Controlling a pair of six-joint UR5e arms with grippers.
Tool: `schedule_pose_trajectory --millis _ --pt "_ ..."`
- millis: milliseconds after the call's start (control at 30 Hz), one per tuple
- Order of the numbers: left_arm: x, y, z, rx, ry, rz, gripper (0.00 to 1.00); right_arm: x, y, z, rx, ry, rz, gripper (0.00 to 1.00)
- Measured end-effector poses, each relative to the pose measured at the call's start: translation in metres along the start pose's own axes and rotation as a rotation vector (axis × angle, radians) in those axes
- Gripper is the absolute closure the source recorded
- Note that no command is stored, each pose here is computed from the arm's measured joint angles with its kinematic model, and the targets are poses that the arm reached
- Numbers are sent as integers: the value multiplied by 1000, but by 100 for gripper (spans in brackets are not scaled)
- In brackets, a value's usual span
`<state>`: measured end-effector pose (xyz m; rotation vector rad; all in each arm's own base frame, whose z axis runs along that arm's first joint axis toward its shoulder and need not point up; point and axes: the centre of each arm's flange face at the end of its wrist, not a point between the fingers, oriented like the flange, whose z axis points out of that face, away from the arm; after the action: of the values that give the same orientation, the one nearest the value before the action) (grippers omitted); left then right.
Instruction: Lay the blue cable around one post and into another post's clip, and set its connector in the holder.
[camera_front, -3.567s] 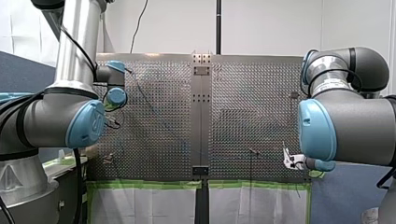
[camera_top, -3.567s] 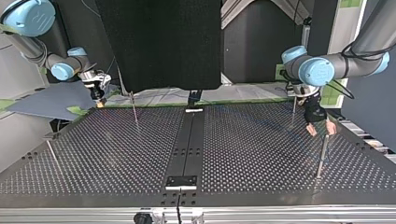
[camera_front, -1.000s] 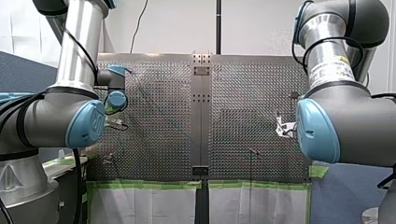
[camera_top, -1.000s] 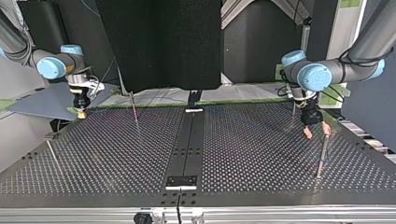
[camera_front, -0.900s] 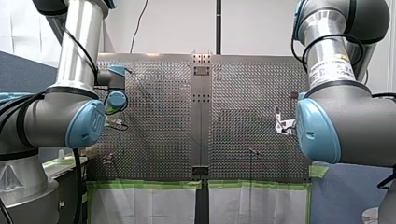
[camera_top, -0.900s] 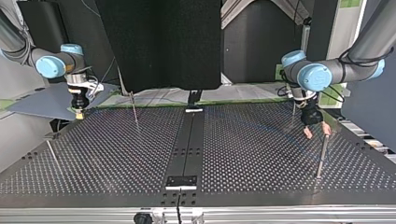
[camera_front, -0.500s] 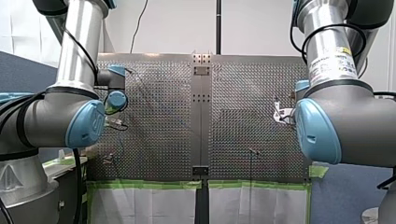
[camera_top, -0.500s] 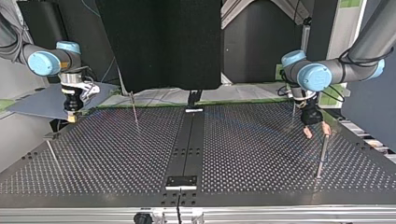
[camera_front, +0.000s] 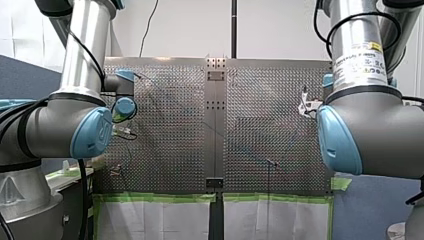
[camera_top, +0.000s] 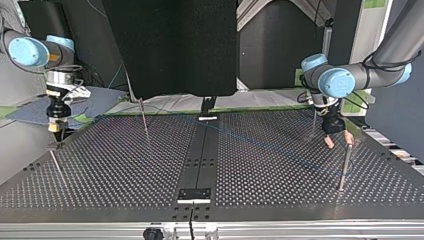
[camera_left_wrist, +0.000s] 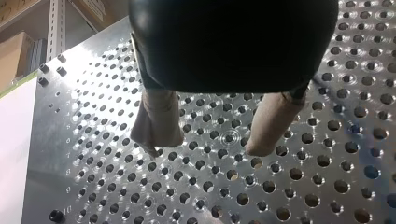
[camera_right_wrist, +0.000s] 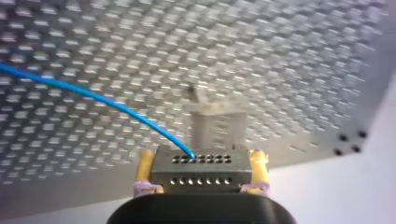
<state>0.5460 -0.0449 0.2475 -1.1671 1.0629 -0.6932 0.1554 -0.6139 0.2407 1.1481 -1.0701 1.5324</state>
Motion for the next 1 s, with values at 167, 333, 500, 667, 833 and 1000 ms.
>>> schedule_pose_trajectory --millis 167,333,500,667,833,1000 --pt "0 0 0 0 0 0 0 10 11 5 12 1 30 100" --pt "0 0 0 0 1 0 0 9 20 7 16 -26 39 100" --pt "0 0 0 2 1 0 0 4 28 13 24 -58 42 100" --pt "0 0 0 1 1 0 0 9 30 22 42 -77 38 100" --pt "0 0 0 1 2 0 0 17 29 28 63 -96 41 100" --pt "0 0 0 1 2 0 0 19 27 29 86 -117 49 100"
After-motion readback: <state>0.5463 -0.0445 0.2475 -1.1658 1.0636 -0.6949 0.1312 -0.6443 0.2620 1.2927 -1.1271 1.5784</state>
